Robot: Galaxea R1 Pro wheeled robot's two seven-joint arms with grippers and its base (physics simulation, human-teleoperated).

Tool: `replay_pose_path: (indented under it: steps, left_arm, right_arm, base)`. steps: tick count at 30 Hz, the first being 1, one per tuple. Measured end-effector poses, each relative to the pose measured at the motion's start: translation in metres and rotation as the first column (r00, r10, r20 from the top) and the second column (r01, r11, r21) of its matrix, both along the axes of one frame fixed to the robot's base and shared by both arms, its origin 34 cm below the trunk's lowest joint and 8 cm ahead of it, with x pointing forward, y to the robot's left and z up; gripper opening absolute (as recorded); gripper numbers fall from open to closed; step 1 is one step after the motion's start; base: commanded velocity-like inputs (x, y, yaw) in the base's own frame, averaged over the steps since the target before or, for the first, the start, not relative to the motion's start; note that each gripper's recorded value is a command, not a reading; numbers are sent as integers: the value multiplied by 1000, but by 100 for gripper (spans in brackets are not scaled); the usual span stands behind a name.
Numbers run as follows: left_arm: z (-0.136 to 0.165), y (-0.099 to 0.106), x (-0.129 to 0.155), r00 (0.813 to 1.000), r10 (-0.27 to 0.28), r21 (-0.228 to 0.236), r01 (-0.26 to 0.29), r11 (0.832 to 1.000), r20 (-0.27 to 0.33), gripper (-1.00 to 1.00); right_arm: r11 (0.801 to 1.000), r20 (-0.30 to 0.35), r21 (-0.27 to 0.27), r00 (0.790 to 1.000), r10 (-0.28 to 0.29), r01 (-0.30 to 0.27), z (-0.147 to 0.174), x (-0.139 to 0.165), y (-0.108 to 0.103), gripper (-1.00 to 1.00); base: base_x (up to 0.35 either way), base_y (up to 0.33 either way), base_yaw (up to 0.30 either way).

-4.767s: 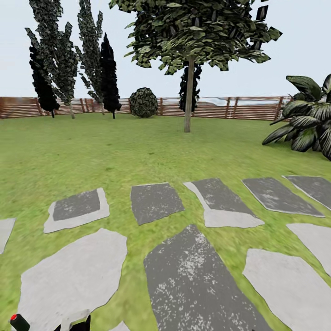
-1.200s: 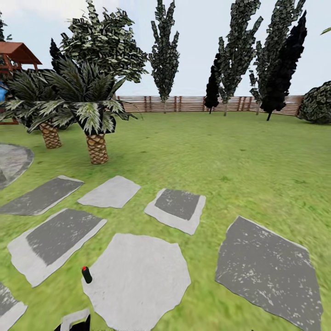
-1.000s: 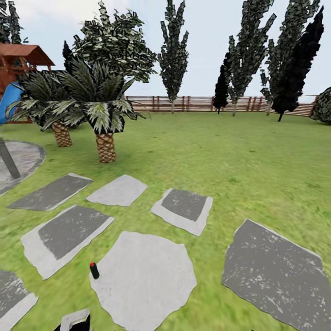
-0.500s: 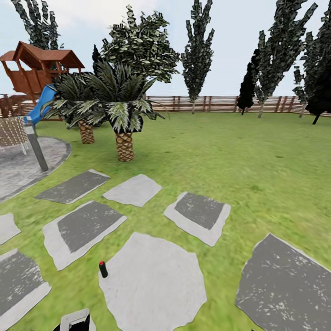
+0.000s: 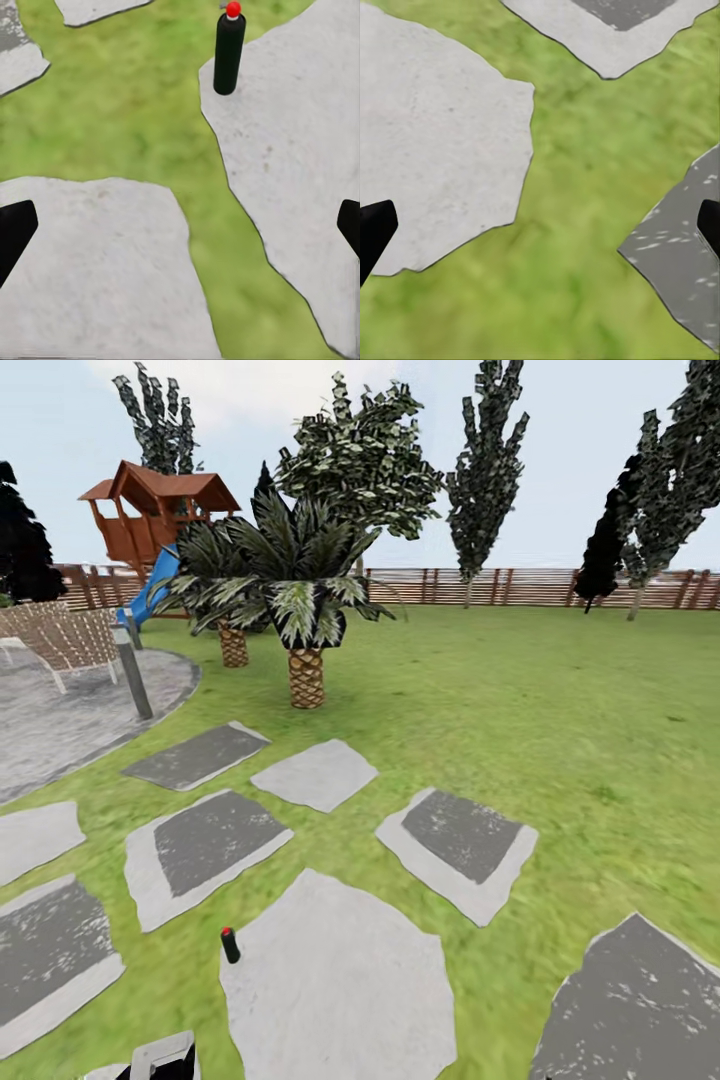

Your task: In the garden, pick up the pesticide atomizer on the floor and spray pesticide onto both trees until each tree trunk is fully covered.

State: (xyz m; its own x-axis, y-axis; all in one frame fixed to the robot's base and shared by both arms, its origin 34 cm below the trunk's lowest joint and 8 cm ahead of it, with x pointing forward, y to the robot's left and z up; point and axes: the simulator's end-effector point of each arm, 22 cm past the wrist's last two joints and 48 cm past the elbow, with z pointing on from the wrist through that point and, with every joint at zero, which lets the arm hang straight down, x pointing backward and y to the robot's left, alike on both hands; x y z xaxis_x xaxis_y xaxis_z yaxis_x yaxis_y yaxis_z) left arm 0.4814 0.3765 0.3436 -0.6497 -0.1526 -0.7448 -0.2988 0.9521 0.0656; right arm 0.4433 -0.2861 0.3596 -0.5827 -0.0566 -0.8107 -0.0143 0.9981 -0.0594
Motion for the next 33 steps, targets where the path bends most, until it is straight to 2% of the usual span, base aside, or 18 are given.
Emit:
replay_pose_path:
  steps: [33]
  left_arm:
    - [0,1,0,1000,2,1,-2,1000,1,100]
  right_arm:
    - [1000,0,0,1000,0,0,0,0,0,100]
  base:
    - [143,-274,278]
